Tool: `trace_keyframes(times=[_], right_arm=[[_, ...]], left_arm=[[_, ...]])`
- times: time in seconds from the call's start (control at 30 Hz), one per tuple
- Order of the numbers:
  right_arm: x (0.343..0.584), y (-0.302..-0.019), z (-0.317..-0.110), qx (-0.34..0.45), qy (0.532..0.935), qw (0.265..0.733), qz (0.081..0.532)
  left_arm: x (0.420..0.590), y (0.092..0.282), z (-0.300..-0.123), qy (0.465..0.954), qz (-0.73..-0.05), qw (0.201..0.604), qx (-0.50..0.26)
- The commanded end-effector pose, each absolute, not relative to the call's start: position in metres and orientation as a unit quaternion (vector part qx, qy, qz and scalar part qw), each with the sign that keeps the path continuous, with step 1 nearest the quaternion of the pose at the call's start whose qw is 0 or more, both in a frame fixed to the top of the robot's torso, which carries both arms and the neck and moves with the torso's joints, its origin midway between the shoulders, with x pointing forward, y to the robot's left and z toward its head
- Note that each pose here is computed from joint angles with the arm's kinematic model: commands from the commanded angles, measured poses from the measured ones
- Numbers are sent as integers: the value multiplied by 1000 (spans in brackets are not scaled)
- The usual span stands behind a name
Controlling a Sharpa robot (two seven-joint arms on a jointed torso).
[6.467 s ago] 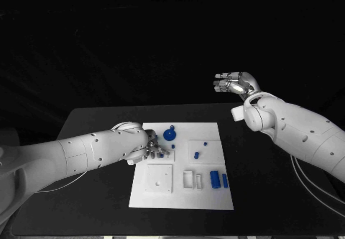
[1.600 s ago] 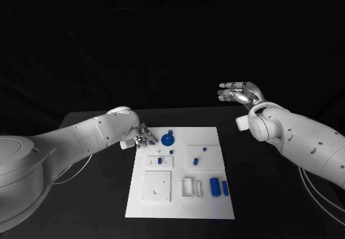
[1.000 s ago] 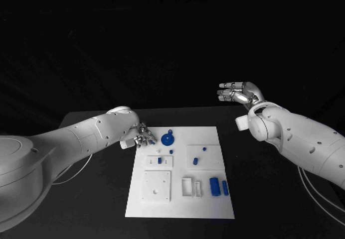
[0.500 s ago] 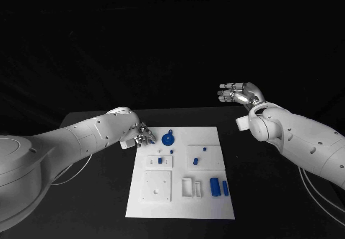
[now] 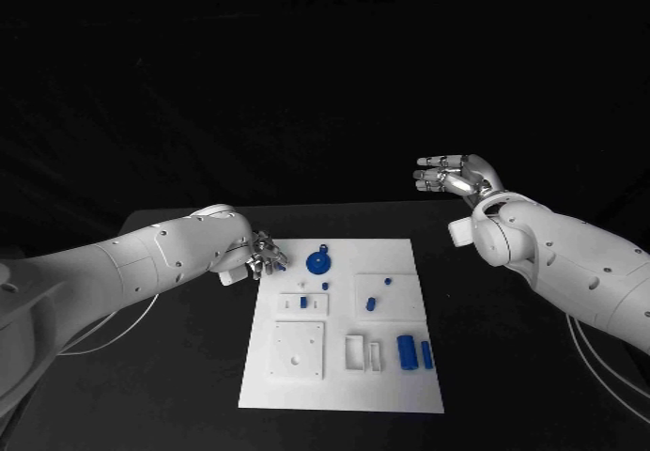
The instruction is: Assemble the parts on the task board
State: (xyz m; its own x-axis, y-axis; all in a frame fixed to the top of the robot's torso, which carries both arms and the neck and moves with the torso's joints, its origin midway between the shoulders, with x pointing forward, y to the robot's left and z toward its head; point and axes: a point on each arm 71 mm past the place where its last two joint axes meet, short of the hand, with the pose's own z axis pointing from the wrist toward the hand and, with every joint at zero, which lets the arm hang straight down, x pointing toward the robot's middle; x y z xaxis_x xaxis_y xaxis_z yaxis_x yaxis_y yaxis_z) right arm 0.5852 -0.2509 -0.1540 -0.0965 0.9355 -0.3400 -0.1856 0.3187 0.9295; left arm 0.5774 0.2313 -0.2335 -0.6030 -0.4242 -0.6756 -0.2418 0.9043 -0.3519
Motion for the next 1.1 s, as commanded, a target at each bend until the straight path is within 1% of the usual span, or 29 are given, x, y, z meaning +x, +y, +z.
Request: trace_keyframes(times=[0.03,0.3,0.5,0.83,1.1], right_arm=[[585,-251,-154,328,567,581,483],[585,-257,-157,332,568,582,478],[585,-260,-161,335,569,581,475],[584,-260,-167,337,573,578,474],[584,-260,-168,338,574,576,474]], left_arm=[[573,233,-230,870,-112,433,-206],[544,237,-230,862,-123,448,-203],[529,233,-233,863,-129,453,-184],[514,222,-240,870,-135,449,-152],[511,212,-245,877,-138,442,-125]])
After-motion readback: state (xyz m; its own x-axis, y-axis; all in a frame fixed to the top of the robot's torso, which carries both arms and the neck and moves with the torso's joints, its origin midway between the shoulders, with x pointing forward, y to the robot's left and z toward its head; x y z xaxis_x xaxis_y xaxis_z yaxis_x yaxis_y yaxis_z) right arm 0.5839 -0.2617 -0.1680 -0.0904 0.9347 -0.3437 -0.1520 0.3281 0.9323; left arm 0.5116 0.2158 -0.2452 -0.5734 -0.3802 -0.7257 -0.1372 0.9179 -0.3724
